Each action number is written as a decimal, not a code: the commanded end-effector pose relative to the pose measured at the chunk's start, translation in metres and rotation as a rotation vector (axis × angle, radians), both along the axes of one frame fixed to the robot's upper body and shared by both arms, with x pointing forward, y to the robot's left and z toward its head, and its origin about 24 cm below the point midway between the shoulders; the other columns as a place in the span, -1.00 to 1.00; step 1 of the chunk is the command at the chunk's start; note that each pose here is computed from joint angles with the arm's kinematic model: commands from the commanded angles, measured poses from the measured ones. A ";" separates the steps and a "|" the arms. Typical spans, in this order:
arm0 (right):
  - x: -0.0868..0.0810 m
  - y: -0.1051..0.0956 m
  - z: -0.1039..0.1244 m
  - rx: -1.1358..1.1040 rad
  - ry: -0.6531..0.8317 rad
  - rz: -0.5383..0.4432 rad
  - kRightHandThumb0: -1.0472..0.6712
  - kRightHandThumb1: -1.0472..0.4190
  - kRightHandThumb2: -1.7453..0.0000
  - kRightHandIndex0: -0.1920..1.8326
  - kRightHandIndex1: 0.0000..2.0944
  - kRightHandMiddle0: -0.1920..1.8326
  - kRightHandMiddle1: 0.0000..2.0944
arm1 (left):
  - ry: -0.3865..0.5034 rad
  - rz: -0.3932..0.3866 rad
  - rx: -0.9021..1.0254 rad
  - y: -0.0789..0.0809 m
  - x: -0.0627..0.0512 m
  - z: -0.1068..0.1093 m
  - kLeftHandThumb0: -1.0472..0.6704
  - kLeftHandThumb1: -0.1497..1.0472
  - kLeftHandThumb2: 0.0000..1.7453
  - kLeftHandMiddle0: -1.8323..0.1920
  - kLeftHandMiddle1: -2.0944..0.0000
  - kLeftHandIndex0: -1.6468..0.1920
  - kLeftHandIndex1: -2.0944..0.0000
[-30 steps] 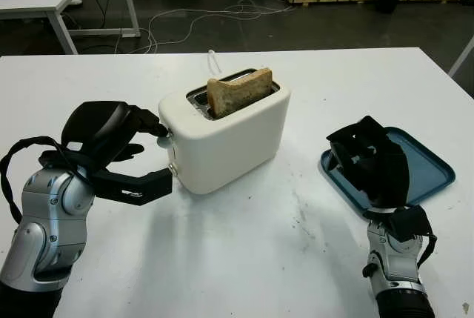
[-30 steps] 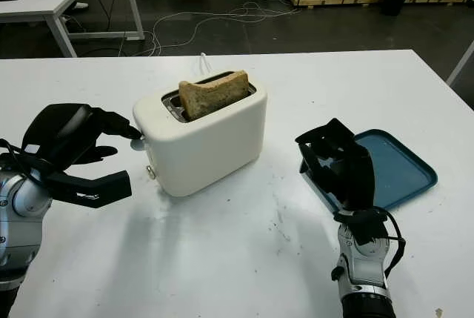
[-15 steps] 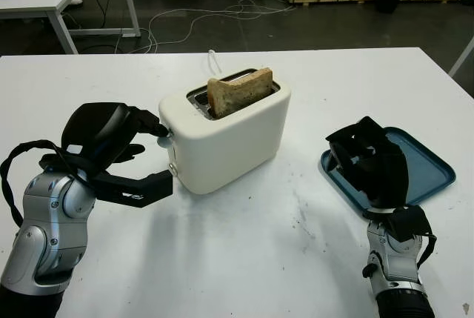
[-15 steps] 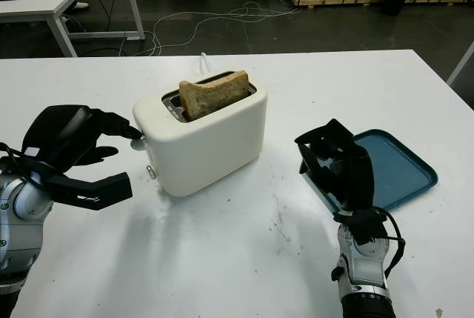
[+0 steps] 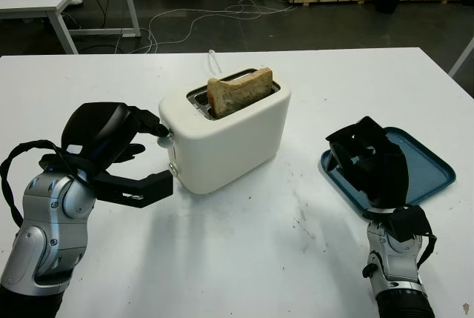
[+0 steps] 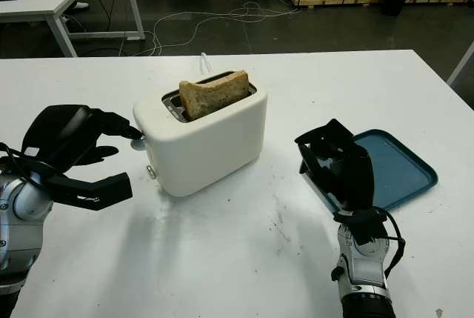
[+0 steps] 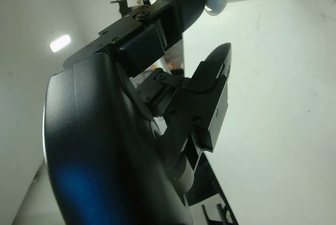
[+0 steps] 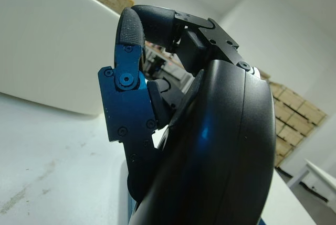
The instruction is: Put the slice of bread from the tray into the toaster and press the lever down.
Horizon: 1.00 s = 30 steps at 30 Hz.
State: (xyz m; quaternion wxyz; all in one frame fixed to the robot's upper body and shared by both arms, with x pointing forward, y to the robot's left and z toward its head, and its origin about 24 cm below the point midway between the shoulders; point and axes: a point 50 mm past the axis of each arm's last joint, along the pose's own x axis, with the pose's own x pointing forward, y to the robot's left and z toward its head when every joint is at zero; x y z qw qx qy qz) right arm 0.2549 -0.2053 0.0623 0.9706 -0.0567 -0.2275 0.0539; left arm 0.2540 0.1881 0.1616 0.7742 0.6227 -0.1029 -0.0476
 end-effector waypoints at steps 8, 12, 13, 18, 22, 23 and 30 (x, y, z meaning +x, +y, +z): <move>0.001 0.000 0.002 0.006 -0.010 -0.005 -0.22 -0.83 0.65 0.14 0.67 -0.19 0.67 | -0.003 -0.051 -0.017 -0.009 -0.001 0.001 0.43 0.70 -1.00 -0.21 -0.54 -0.38 1.00; 0.001 -0.001 0.002 0.003 -0.015 -0.006 -0.22 -0.83 0.65 0.13 0.67 -0.19 0.67 | 0.050 -0.075 -0.004 -0.016 -0.001 -0.008 0.42 0.68 -1.00 -0.24 -0.46 -0.38 1.00; 0.000 -0.001 0.002 0.006 -0.013 -0.005 -0.21 -0.83 0.65 0.13 0.67 -0.19 0.67 | 0.078 -0.085 0.002 -0.019 -0.001 -0.012 0.42 0.68 -1.00 -0.25 -0.43 -0.38 1.00; -0.001 -0.002 0.002 0.015 -0.010 -0.001 -0.21 -0.83 0.65 0.13 0.67 -0.19 0.67 | 0.201 -0.176 0.012 -0.041 -0.004 -0.046 0.41 0.66 -0.99 -0.20 -0.51 -0.39 0.99; -0.002 -0.002 0.002 0.012 -0.015 -0.001 -0.21 -0.83 0.65 0.13 0.67 -0.19 0.67 | 0.312 -0.194 0.034 -0.057 -0.008 -0.084 0.40 0.66 -0.99 -0.19 -0.41 -0.38 1.00; -0.002 -0.002 0.002 0.014 -0.015 -0.001 -0.21 -0.83 0.65 0.13 0.67 -0.19 0.67 | 0.333 -0.192 0.038 -0.061 -0.009 -0.095 0.39 0.66 -0.99 -0.19 -0.37 -0.38 1.00; -0.003 -0.004 0.002 0.017 -0.002 0.001 -0.21 -0.83 0.65 0.13 0.67 -0.19 0.67 | 0.436 -0.085 0.027 -0.058 -0.005 -0.145 0.42 0.76 -1.00 -0.09 -0.27 -0.52 0.94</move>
